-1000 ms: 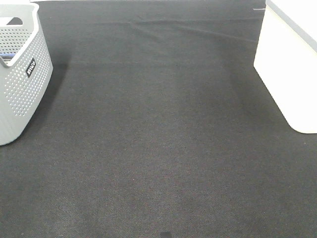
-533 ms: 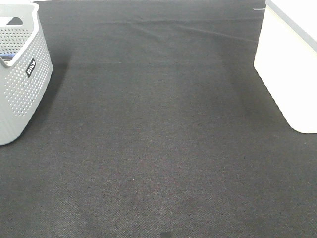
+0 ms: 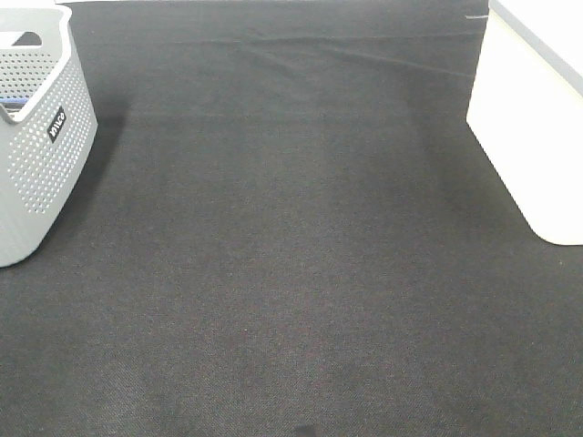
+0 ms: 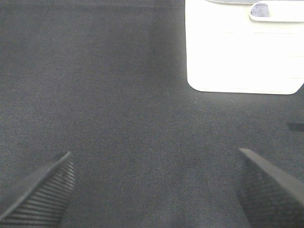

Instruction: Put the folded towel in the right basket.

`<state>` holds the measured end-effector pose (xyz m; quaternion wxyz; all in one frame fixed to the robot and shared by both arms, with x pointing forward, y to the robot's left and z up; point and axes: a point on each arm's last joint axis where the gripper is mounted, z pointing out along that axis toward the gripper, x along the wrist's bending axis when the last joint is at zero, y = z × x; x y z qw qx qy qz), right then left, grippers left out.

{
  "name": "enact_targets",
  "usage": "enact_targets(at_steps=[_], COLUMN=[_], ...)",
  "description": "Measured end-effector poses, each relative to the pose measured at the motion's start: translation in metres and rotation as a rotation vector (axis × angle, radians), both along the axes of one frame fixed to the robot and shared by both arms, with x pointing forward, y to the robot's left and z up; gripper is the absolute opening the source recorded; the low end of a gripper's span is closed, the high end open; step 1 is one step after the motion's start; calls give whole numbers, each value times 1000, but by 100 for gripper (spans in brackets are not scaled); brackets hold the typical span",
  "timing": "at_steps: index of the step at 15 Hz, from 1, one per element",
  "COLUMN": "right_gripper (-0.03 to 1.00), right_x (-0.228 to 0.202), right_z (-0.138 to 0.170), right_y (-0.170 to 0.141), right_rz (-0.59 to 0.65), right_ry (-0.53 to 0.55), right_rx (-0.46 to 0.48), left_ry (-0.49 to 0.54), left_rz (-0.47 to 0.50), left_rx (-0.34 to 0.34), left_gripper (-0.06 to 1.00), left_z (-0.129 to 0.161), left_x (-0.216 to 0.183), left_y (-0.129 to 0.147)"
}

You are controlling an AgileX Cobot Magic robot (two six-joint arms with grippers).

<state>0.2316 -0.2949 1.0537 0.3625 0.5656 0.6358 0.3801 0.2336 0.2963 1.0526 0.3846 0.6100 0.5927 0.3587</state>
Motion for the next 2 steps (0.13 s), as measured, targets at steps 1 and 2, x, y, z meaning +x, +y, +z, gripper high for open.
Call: enact_targets(at_steps=[1,2], right_gripper=[85,85], right_x=[0,0], right_z=[0,0], right_y=[0,0], right_rz=[0,0], right_ry=[0,0], right_rx=[0,0], left_ry=[0,0], left_rz=[0,0], left_rx=[0,0], left_gripper=[97,97], left_z=[0,0], left_x=[0,0], left_y=[0,0])
